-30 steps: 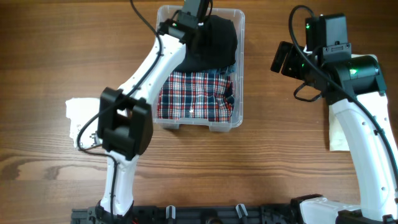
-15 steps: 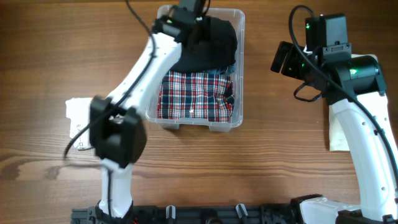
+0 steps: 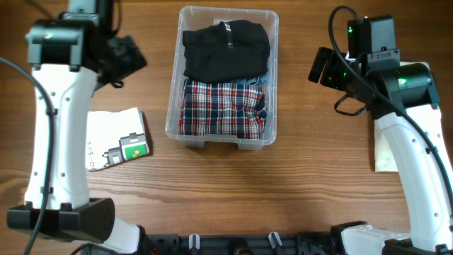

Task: Pack container
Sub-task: 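Release the black garment and move the left gripper to the white T-shirt, then lower the left gripper and pinch the white printed T-shirt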

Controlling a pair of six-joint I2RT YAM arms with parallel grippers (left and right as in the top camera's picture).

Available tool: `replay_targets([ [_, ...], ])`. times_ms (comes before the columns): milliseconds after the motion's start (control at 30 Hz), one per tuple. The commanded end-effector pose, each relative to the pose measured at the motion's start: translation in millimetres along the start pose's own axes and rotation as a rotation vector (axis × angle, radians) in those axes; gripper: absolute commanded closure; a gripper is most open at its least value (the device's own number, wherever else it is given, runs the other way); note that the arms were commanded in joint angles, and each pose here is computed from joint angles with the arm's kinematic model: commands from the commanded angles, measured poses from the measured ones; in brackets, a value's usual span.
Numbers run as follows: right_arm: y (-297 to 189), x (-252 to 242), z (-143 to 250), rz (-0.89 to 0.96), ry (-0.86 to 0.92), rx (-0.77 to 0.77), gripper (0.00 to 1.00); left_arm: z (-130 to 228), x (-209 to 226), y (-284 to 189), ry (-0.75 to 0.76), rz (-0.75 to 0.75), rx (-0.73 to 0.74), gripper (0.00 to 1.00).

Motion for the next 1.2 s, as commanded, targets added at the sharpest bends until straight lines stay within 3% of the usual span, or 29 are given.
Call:
replay_targets([
  [0, 1.9, -0.3, -0.4, 0.005, -0.006, 0.003, 0.0, -7.7, 39.2, 22.2, -0.297, -0.103, 0.022, 0.0],
  [133, 1.9, -0.3, -0.4, 0.005, -0.006, 0.003, 0.0, -0.4, 75.4, 52.1, -0.511, -0.203, 0.084, 0.0],
  [433, 1.9, -0.3, -0.4, 0.005, -0.006, 0.003, 0.0, 67.3, 124.7, 122.1, -0.867, -0.463, 0.258, 0.0],
  [633, 1.9, -0.3, -0.4, 0.005, -0.006, 0.003, 0.0, 98.4, 130.4, 162.9, -0.943, -0.506, 0.266, 0.0],
  [800, 1.9, -0.3, -0.4, 0.005, -0.006, 0.003, 0.0, 115.1, 129.3, 200.7, -0.974, -0.454, 0.241, 0.0],
  [933, 1.9, -0.3, -0.3, 0.005, -0.006, 0.003, 0.0, 133.6, 132.2, 206.8, -1.035, -0.488, 0.268, 0.0],
  [1167, 1.9, -0.3, -0.4, 0.005, -0.006, 0.003, 0.0, 132.9, 133.9, 207.8, -1.032, -0.494, 0.254, 0.0],
])
Point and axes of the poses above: each gripper's point midway between its finger pads, its own y axis out along the fingers, its own x axis along the line the jaws close on, z = x × y, the point moved 3 cm from there along -y, back along the fingers, and after that the axes turned 3 degrees about y, right-handed, at the moved point
